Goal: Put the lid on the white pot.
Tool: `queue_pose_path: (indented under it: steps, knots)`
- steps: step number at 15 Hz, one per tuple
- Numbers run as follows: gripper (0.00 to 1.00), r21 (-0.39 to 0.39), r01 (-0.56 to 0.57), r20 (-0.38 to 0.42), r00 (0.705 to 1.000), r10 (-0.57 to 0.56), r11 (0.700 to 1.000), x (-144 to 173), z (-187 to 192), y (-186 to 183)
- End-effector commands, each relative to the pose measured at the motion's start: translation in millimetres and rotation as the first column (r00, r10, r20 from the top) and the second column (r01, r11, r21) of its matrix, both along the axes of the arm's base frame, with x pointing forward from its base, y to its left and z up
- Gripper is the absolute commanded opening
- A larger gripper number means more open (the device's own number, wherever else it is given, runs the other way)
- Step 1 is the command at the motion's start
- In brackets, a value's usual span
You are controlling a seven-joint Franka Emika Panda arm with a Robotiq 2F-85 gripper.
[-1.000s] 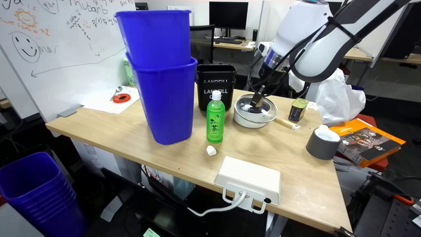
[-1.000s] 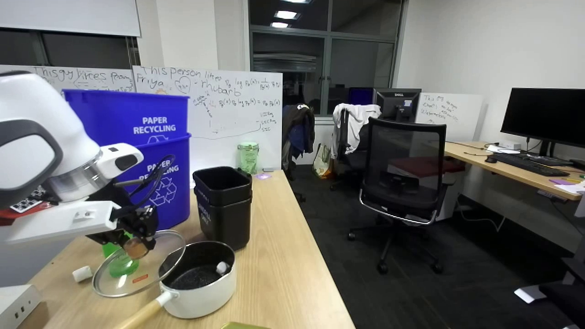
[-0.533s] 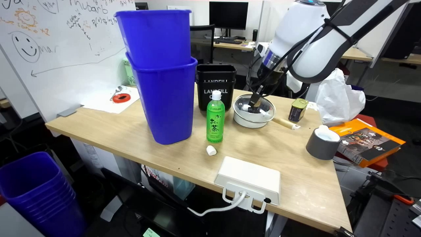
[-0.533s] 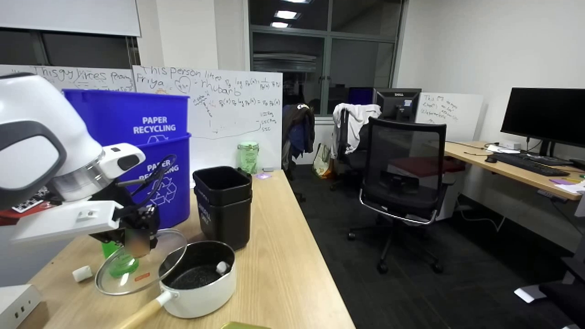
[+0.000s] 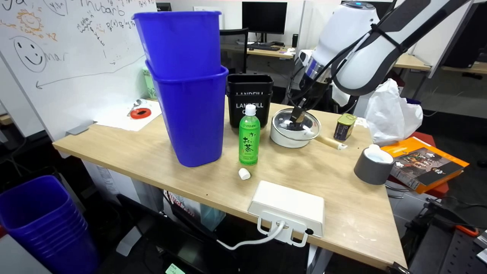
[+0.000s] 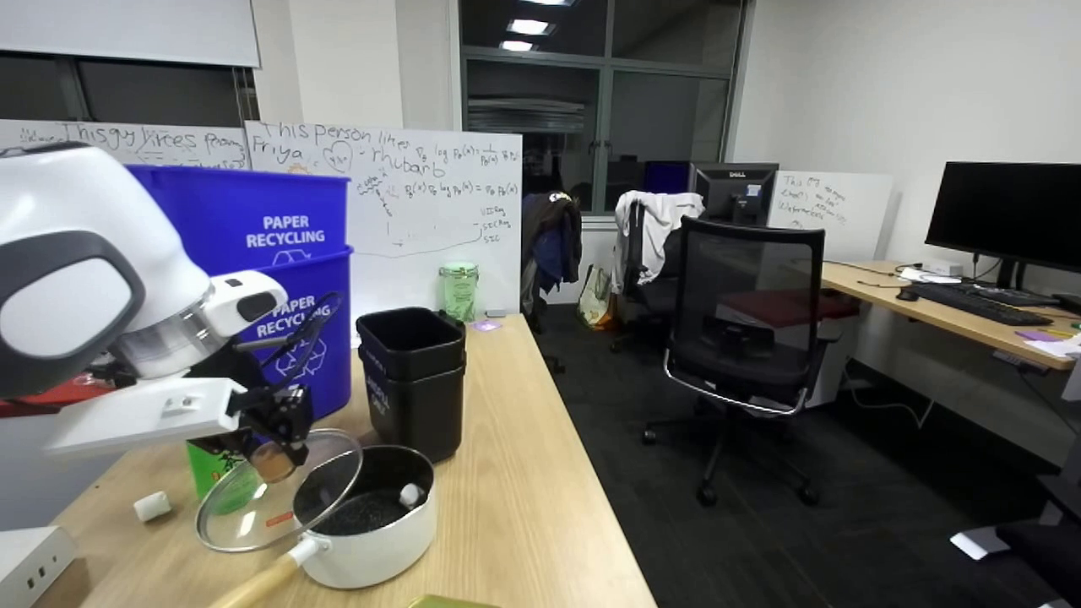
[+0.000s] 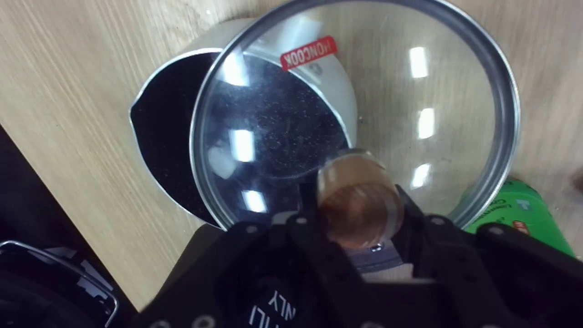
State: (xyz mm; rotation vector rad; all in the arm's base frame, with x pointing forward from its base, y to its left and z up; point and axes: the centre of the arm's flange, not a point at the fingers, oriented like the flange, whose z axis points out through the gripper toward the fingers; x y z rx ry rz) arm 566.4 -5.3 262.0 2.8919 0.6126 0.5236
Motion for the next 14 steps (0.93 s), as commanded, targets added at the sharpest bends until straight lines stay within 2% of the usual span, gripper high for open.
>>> queue_pose_path:
  steps: [1,4,8,14]
  knots:
    - [0.16,0.008,0.062,0.019,0.998,-0.062,0.998,32.0,-8.5,-24.5]
    - [0.16,0.040,0.118,0.012,0.993,-0.119,0.992,58.3,-14.2,-41.3]
    - [0.16,0.094,0.181,-0.019,0.984,-0.180,0.979,84.8,-14.3,-46.0]
    - [0.16,0.077,0.270,-0.120,0.958,-0.260,0.960,88.8,-2.4,-75.1]
